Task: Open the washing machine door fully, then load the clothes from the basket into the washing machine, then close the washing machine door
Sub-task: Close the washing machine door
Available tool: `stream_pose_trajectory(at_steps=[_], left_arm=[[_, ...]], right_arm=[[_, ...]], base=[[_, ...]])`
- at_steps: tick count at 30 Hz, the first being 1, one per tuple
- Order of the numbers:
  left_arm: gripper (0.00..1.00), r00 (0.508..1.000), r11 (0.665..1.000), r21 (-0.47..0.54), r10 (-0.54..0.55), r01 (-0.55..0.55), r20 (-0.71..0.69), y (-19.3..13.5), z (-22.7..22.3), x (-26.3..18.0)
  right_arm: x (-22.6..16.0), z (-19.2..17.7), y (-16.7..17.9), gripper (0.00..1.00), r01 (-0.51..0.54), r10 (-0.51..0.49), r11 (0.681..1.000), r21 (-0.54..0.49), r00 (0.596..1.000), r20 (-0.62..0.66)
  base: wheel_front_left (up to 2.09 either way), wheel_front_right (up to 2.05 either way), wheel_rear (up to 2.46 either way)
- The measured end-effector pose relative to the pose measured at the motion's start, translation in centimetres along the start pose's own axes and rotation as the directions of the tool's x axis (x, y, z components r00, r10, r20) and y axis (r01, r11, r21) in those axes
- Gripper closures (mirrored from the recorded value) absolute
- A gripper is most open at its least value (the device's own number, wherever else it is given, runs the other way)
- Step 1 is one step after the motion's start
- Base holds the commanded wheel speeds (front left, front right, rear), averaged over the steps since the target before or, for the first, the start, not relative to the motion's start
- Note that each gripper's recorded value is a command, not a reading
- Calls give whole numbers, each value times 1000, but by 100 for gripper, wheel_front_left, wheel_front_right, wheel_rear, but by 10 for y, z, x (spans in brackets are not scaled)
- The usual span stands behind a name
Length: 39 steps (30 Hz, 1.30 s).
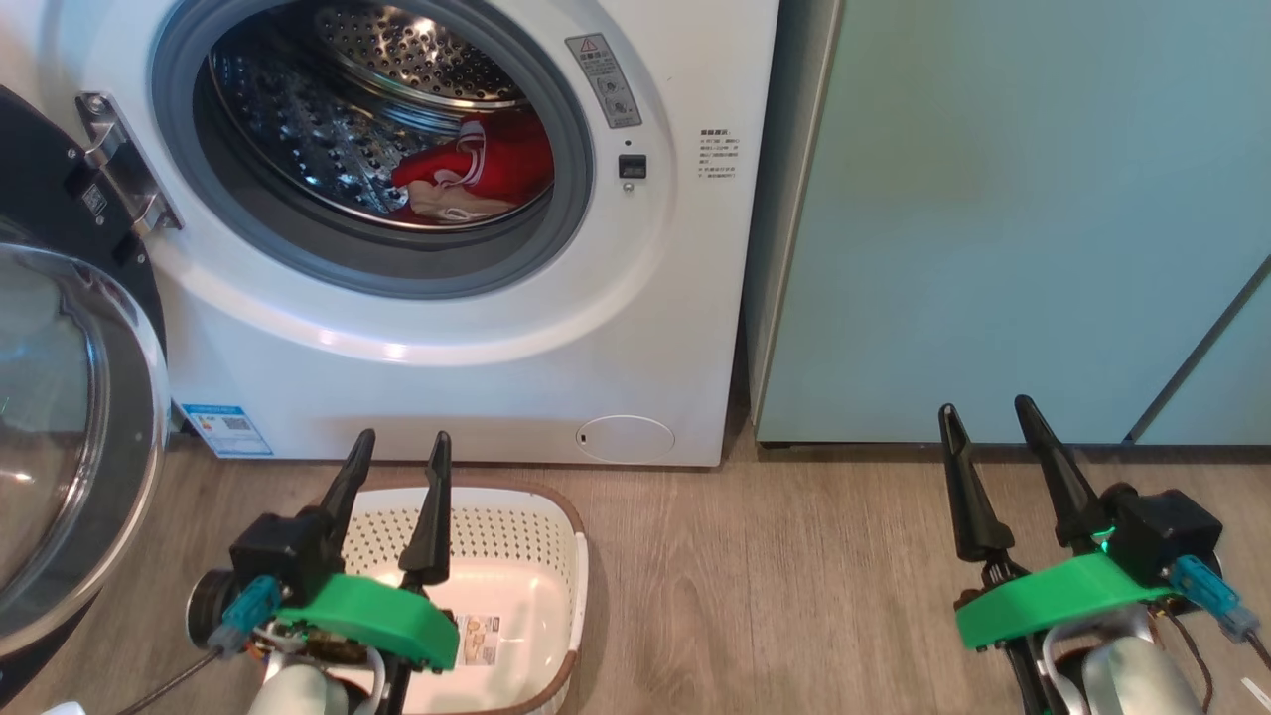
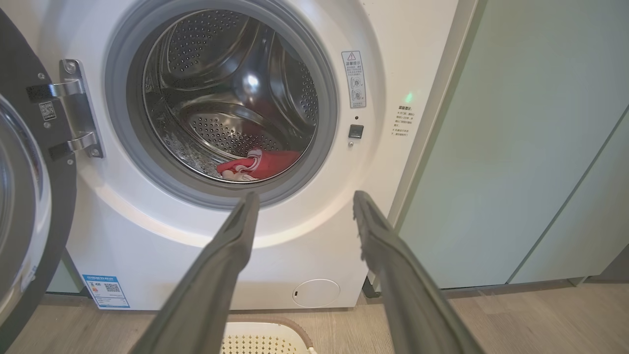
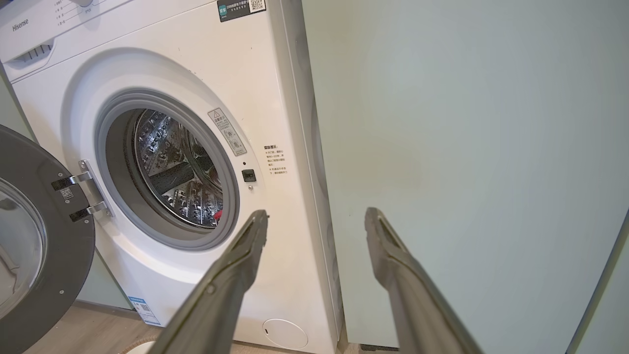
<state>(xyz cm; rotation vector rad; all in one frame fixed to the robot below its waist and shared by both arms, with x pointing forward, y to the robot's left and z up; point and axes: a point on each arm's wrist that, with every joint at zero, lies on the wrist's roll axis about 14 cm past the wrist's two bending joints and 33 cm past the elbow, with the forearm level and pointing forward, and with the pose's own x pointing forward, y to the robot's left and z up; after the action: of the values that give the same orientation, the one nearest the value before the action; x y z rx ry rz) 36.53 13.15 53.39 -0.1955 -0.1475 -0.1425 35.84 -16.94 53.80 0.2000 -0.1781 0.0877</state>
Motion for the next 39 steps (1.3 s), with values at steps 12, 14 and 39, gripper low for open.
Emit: stream_pose_trajectory(at_steps=[12, 14, 39], left_arm=[[0, 1000, 1000, -10, 20, -20, -8, 6, -3, 0], [0, 1000, 1000, -10, 25, -25, -9, 8, -3, 0], [0, 998, 999, 20, 44, -43, -37, 14, -12, -4]], right_arm=[[2, -3, 1, 0, -2, 2, 1000, 4, 1000, -8], [3, -4, 1, 0, -3, 3, 1000, 4, 1000, -10], [5, -11, 3, 0, -8, 9, 1000, 13, 999, -31]], base=[[-70, 68, 2], [-172, 172, 0], [-163, 162, 1]])
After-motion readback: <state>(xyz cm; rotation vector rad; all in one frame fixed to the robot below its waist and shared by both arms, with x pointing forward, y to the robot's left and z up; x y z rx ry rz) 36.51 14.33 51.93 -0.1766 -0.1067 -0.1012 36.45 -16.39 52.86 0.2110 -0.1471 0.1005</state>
